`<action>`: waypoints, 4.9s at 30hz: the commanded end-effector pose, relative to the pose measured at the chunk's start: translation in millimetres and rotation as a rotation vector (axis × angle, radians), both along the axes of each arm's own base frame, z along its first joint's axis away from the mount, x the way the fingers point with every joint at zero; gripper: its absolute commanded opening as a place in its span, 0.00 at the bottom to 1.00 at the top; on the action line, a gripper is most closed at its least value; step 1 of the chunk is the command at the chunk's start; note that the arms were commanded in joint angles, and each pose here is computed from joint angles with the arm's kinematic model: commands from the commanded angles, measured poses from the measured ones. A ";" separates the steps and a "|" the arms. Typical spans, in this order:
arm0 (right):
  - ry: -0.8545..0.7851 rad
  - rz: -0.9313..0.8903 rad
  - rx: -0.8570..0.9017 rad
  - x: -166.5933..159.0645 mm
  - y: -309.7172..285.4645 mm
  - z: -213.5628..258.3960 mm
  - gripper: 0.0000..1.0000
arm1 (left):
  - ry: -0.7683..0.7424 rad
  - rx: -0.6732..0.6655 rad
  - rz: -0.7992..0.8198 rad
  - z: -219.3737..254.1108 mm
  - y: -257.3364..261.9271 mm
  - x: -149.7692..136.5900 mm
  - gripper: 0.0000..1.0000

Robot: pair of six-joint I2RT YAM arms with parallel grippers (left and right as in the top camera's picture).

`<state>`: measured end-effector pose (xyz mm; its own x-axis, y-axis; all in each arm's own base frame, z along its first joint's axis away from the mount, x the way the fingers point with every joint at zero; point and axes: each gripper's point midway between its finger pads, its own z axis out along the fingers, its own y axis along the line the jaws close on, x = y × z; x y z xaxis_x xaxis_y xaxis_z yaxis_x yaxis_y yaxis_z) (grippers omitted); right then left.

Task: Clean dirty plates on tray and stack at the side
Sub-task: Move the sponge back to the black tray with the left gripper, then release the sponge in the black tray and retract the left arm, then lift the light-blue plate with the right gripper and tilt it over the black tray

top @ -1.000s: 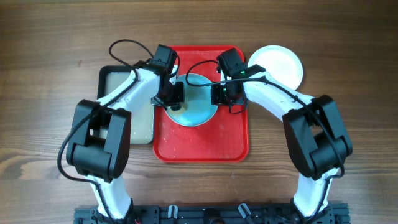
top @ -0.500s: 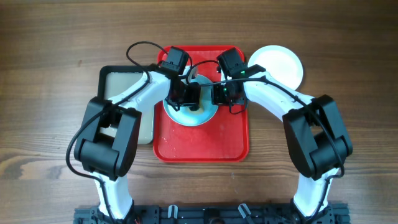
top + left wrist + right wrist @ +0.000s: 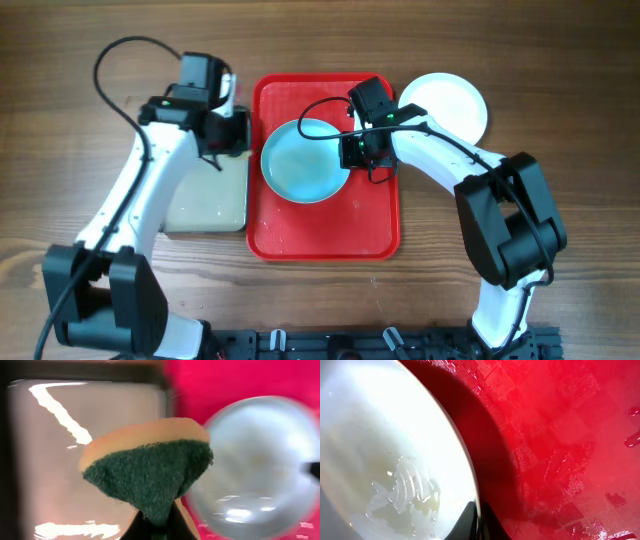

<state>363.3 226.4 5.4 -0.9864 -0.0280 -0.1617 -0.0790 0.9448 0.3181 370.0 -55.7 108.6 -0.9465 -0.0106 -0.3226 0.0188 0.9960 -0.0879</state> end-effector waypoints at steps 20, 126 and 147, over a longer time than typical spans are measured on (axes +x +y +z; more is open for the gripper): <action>-0.018 0.029 -0.004 -0.4 2.6 0.4 0.05 | 0.165 0.085 0.060 -82.7 94.2 -2.5 0.07; -0.920 0.230 0.206 35.5 189.9 155.7 0.04 | -0.364 0.132 0.928 78.1 360.5 -38.6 1.00; -1.553 0.805 -0.231 46.3 211.6 214.4 0.04 | -0.365 0.132 0.928 78.1 360.5 -38.6 1.00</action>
